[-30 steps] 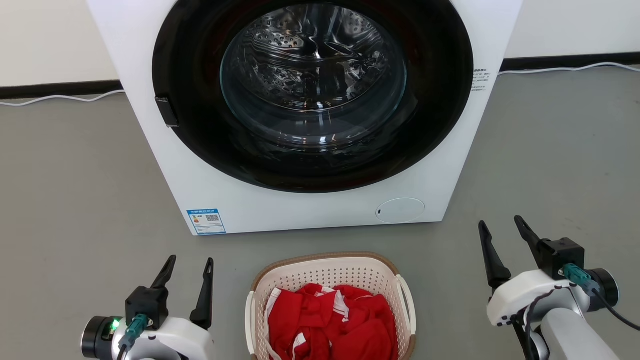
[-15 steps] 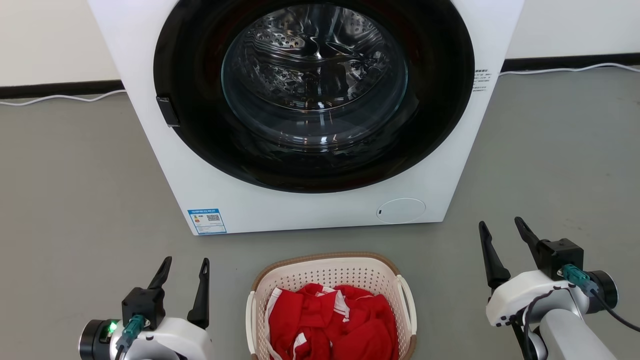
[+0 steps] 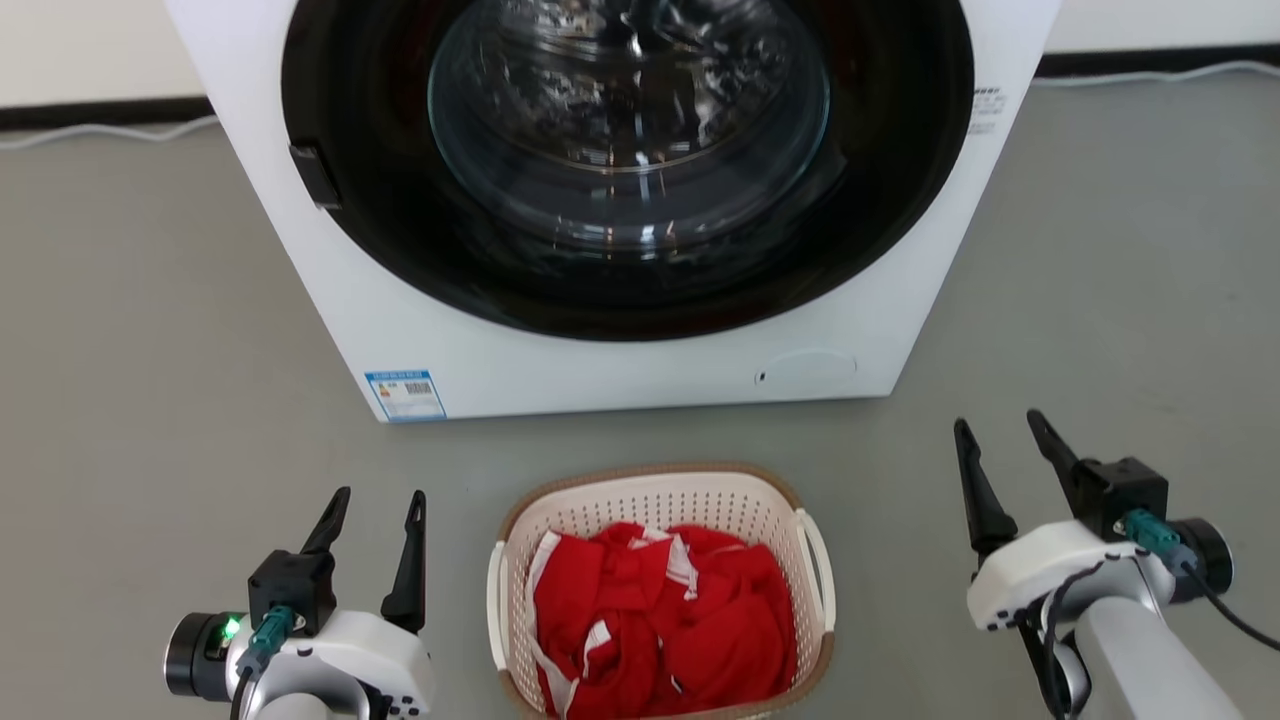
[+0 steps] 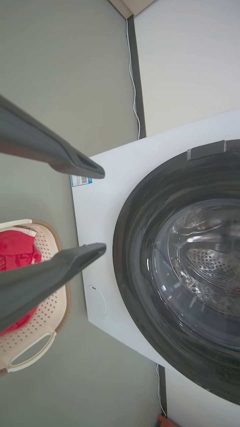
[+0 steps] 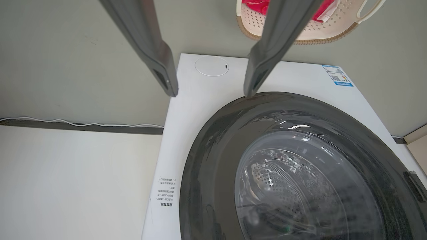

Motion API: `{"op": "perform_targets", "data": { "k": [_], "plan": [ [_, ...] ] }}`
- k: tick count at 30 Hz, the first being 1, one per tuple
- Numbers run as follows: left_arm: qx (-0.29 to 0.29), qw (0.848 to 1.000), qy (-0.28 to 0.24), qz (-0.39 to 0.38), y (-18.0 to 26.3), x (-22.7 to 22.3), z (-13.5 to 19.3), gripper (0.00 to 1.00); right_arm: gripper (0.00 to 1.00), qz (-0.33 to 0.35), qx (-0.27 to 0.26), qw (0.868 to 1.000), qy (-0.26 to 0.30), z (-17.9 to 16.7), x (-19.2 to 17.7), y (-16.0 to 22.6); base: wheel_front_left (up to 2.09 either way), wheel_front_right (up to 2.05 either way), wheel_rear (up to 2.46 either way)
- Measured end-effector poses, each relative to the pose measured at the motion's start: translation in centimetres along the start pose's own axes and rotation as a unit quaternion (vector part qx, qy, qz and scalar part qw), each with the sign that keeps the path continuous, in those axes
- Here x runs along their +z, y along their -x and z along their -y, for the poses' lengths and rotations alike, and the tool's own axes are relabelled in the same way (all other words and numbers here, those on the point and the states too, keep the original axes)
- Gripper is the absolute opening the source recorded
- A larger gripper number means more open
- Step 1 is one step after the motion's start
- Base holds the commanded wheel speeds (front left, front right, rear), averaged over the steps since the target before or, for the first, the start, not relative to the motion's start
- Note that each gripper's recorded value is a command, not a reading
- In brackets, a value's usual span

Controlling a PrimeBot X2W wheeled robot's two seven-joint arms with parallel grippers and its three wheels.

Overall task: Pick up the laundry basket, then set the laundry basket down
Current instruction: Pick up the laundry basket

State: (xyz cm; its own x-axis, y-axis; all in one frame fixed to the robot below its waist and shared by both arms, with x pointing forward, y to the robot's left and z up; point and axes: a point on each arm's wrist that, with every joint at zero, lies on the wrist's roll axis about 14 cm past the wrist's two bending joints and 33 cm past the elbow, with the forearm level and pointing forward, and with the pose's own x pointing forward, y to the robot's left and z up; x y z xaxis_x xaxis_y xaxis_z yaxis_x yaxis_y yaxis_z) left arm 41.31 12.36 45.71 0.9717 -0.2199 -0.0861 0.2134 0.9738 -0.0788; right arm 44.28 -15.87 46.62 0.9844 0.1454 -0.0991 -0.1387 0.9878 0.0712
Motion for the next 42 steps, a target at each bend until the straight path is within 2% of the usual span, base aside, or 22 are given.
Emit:
{"op": "perform_targets", "data": {
  "k": [17, 30, 42],
  "plan": [
    [-0.008, 0.997, 0.036, -0.065, -4.7, -5.8, -0.2, 1.0, 1.0, -0.05, -0.001, 0.999, -0.009, 0.4, -5.2, -5.1, 0.0, 0.0, 0.0],
    [-0.003, 0.99, 0.062, -0.127, -8.1, -12.4, -1.1, 1.0, 1.0, -0.102, 0.017, 0.995, -0.007, -0.1, -11.5, -8.9, 0.0, 0.0, 0.0],
    [0.001, 0.974, 0.104, -0.201, -9.9, -19.9, -1.1, 1.0, 1.0, -0.169, 0.051, 0.984, -0.031, -2.1, -18.8, -10.5, 0.0, 0.0, 0.0]
  ]
}}
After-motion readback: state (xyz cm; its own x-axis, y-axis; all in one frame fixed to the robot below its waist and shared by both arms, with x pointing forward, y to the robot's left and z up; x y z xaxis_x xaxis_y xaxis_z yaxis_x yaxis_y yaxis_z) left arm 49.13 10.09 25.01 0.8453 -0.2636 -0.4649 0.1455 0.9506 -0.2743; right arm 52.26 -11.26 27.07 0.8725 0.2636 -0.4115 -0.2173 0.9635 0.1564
